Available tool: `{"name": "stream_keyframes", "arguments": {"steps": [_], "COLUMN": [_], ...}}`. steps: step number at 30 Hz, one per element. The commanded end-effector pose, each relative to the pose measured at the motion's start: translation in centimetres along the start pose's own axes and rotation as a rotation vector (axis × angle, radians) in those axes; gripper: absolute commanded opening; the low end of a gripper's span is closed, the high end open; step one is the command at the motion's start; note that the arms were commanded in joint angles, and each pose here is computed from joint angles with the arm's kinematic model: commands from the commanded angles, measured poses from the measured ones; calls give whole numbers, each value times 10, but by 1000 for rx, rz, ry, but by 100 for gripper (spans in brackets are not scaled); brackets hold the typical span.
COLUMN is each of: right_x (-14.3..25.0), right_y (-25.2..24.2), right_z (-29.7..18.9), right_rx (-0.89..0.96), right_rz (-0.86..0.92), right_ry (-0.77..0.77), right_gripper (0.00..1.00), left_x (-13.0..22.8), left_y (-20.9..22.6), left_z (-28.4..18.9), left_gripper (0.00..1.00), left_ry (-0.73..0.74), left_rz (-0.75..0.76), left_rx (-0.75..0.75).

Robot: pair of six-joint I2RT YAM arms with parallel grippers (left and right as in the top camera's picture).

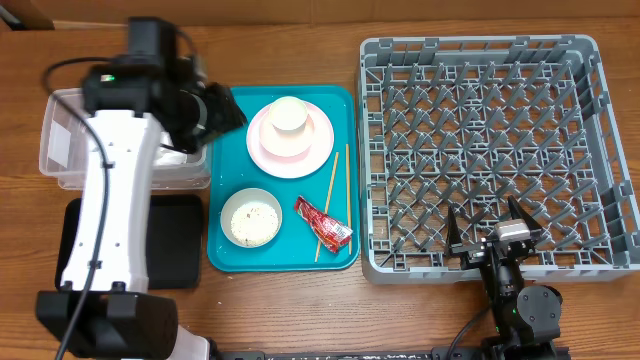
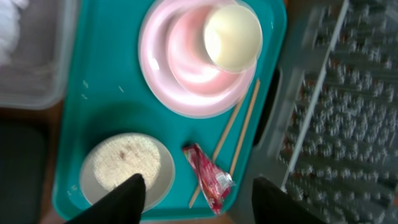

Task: Sort waste into correct bins and load items into the dishwasher
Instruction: 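Move the left gripper to the red wrapper and grasp it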

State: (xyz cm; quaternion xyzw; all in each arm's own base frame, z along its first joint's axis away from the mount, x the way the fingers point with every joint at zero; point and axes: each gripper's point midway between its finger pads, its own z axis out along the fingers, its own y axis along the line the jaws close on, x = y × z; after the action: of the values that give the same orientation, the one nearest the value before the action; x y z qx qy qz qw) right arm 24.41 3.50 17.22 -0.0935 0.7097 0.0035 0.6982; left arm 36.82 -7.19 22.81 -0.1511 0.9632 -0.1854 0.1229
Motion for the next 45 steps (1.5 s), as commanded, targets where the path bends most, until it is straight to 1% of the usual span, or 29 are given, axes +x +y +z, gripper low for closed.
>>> {"name": "stream_keyframes", "arguments": {"steps": [1, 2, 3, 5, 6, 9, 12, 14, 15, 16, 20, 27, 32, 36, 41, 45], "right_x": [2, 2, 2, 2, 2, 2, 2, 2, 2, 2, 2, 2, 2, 2, 2, 2], "right_y": [-2, -2, -2, -2, -2, -2, -2, -2, -2, -2, -2, -2, -2, -2, -2, -2], "right_z": [0, 0, 0, 0, 0, 0, 0, 0, 0, 0, 0, 0, 0, 0, 0, 0], "right_rx": [11, 11, 11, 11, 11, 11, 11, 11, 11, 11, 11, 11, 11, 11, 11, 11], "right_rz": [-3, -3, -3, -3, -3, -3, -3, -3, -3, -3, -3, -3, -3, -3, -3, -3], "right_ry": [-2, -2, -2, -2, -2, -2, -2, -2, -2, -2, -2, -2, -2, -2, -2, -2], "right_gripper": [100, 100, 100, 100, 100, 100, 100, 100, 100, 100, 100, 100, 100, 100, 100, 100], "left_x": [30, 38, 47, 62, 71, 95, 116, 127, 133, 137, 153, 167, 175, 179, 181, 183], "left_y": [-31, -35, -38, -41, -43, -43, -38, -30, -27, -25, -22, -21, -24, -22, -20, -13], "left_z": [14, 19, 24, 34, 40, 58, 79, 91, 98, 103, 130, 157, 168, 168, 168, 170], "left_gripper": [38, 29, 23, 17, 17, 19, 25, 39, 43, 45, 45, 42, 41, 33, 34, 35], "left_ry": [96, 119, 140, 174, 191, 226, 243, 241, 243, 245, 248, 227, 214, 211, 192, 179], "left_rz": [119, 142, 165, 205, 215, 200, 199, 168, 141, 119, 7, -47, -47, -28, -11, -59], "left_rx": [15, -3, -25, -70, -94, -157, -226, -282, -301, -308, -292, -271, -257, -277, -299, -327]}}
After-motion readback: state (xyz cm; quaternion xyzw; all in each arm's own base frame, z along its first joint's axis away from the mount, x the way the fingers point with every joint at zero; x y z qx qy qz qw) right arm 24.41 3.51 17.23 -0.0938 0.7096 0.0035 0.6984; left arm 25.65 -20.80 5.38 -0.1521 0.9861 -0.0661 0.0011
